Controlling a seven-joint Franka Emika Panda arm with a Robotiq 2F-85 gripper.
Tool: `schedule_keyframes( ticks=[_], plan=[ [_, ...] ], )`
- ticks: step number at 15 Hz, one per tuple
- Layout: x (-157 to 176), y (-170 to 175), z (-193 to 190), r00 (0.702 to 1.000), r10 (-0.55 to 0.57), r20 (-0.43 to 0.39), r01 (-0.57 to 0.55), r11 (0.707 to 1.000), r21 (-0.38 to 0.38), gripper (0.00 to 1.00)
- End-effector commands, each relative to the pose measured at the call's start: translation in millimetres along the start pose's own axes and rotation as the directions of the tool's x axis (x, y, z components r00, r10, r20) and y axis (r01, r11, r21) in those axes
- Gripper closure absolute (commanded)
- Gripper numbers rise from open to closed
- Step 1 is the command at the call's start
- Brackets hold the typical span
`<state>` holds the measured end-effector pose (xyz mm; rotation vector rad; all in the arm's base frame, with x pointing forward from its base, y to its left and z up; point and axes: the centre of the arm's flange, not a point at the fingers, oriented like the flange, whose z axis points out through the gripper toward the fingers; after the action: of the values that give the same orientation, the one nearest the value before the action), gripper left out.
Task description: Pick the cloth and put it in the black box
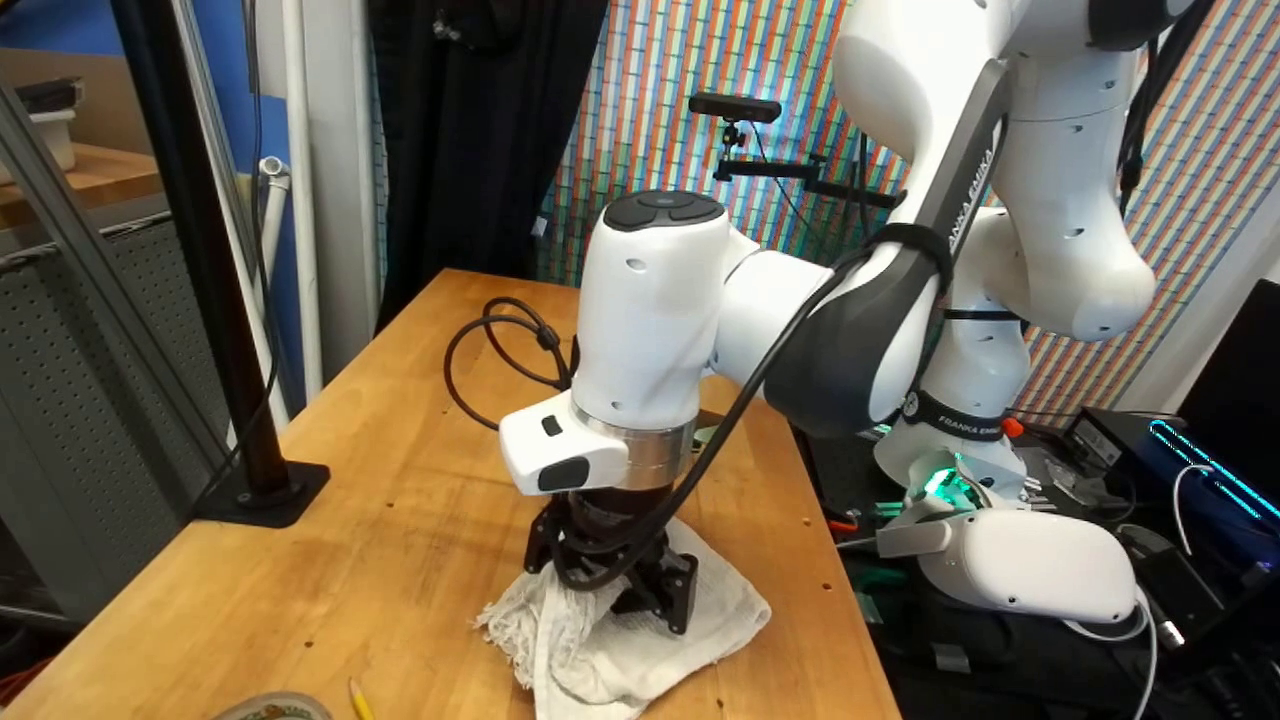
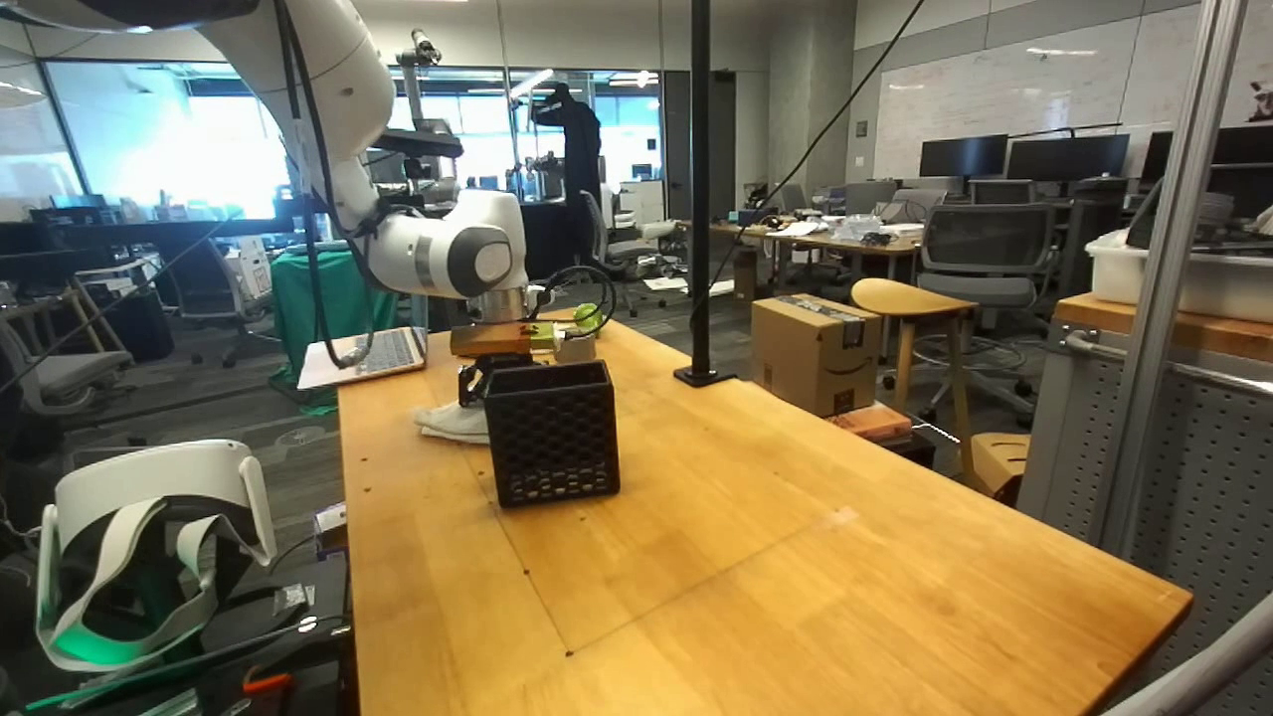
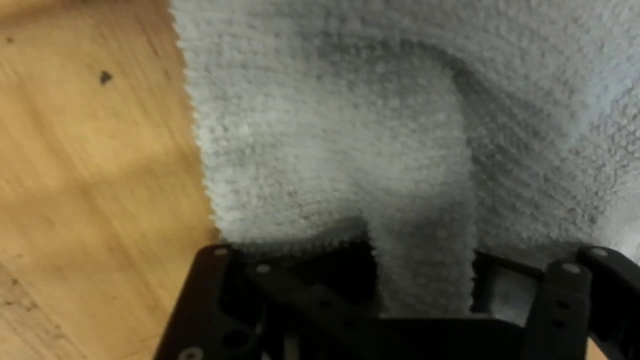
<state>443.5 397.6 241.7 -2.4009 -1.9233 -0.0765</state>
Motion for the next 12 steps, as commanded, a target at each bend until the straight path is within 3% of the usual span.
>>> schedule_keyframes(
  ticks=[1,7,12],
  plan=[
    [-26,3,-25,0.998,0.041,0.040,-0.039,0.998,-0.057,0.99],
    [-67,1,-120,0.993,0.119,0.024,-0.112,0.977,-0.182,0.98],
    [-109,-5,-212,0.982,0.184,-0.034,-0.184,0.922,-0.342,0.98]
  ],
)
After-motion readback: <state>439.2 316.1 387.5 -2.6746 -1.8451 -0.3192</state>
